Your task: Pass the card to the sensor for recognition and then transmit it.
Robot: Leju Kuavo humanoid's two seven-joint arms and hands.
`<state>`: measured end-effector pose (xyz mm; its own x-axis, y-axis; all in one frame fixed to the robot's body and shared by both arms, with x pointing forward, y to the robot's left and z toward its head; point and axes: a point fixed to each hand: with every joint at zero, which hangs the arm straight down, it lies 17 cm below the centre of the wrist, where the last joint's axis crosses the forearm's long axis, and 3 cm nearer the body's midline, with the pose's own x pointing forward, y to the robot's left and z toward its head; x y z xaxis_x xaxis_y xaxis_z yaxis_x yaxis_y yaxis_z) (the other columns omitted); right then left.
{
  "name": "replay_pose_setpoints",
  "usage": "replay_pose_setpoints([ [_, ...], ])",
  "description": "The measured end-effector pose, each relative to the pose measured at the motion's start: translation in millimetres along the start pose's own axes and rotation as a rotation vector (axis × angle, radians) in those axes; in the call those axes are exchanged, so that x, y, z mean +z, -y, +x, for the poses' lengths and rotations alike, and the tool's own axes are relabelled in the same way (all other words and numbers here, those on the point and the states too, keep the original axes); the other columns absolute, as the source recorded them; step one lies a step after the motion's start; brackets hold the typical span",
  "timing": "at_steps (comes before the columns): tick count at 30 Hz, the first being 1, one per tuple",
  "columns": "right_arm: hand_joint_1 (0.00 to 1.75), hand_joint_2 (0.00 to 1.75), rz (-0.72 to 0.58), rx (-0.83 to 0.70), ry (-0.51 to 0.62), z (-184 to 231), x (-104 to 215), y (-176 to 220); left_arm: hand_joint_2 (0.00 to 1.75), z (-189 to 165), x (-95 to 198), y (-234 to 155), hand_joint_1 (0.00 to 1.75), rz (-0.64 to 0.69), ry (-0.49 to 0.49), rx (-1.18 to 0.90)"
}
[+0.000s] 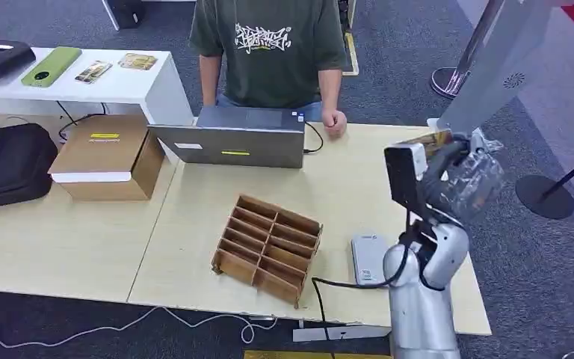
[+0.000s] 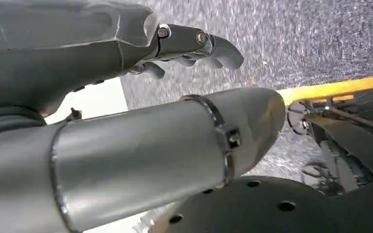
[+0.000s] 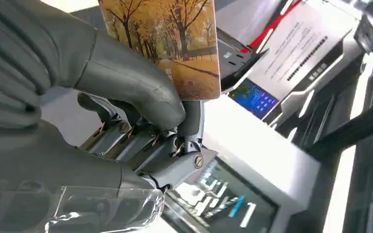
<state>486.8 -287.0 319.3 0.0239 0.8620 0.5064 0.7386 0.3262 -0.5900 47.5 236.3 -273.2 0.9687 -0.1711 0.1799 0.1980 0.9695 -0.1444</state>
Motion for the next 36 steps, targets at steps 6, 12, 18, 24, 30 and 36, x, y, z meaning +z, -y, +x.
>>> replay_pose_setpoints([
  [6,1.75,1.75,0.074,0.161,0.06,48.2,-52.3,-58.7,0.0,1.7,0.6,-11.1,0.0,0.013,-0.01,-0.075],
  [12,1.75,1.75,0.194,0.29,0.103,70.0,-72.3,-103.0,0.0,1.1,1.1,-16.2,0.0,0.019,-0.014,-0.091],
  [18,1.75,1.75,0.259,0.373,0.139,73.9,-75.9,-122.9,0.0,1.0,1.3,-17.9,0.0,0.02,-0.022,-0.089],
  [24,1.75,1.75,0.29,0.41,0.158,73.9,-74.9,-131.5,0.0,2.6,1.3,-17.3,0.0,0.018,-0.02,-0.08],
  [30,1.75,1.75,0.302,0.425,0.165,73.1,-73.3,-135.1,0.0,2.9,1.2,-16.2,0.0,0.015,-0.019,-0.077],
  [36,1.75,1.75,0.317,0.436,0.173,71.0,-69.7,-139.5,0.0,3.6,1.3,-15.7,0.0,0.01,-0.018,-0.083],
])
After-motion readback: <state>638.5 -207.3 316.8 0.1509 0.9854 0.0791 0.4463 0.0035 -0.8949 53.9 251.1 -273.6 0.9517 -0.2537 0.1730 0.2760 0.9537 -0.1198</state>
